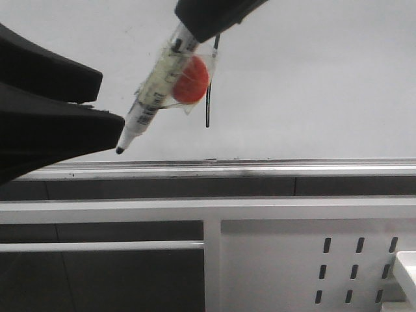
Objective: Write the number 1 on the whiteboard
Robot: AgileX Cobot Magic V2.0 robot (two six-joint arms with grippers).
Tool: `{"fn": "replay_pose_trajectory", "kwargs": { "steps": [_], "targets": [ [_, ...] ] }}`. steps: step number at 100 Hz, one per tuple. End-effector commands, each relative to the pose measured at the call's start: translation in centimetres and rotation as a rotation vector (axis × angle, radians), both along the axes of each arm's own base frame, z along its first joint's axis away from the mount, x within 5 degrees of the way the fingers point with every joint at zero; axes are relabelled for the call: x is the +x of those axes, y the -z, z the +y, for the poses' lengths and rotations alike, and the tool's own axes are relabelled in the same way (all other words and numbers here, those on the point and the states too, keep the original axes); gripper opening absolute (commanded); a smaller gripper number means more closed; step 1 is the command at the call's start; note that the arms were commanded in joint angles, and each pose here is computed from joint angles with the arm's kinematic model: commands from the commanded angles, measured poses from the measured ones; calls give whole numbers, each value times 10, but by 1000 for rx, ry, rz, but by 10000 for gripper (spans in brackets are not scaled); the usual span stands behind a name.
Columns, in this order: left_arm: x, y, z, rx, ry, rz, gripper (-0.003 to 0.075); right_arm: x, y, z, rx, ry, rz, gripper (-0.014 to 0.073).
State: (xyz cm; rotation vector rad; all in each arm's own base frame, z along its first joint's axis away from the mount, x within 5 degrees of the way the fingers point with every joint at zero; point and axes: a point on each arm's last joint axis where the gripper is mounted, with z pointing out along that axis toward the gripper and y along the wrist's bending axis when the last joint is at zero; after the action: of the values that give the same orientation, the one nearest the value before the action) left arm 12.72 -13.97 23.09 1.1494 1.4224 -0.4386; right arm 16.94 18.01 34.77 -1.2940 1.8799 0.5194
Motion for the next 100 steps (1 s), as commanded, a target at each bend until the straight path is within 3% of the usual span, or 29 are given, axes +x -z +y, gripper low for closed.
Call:
{"fn": "replay_pose_trajectory", "kwargs": {
  "steps": [1,31,38,48,92,100],
  "targets": [
    [3,-13,-6,-76,19,-29,347,2,-20,6,73,5,-82,-69],
    [4,-13,-7,-88,27,-29,327,7,-18,15,69,-1,-80,-69],
    [3,-13,-7,-89,28,-29,235,7,-18,15,69,-1,-80,-69],
    [3,-13,-7,-89,28,-29,-19,7,-18,15,69,-1,-80,-69],
    [4,-13,-7,-105,12,-17,-20,5,-19,17,103,0,-51,-67],
    [5,-14,-6,-115,2,-9,-20,4,-19,17,101,-5,-46,4]
  ]
}}
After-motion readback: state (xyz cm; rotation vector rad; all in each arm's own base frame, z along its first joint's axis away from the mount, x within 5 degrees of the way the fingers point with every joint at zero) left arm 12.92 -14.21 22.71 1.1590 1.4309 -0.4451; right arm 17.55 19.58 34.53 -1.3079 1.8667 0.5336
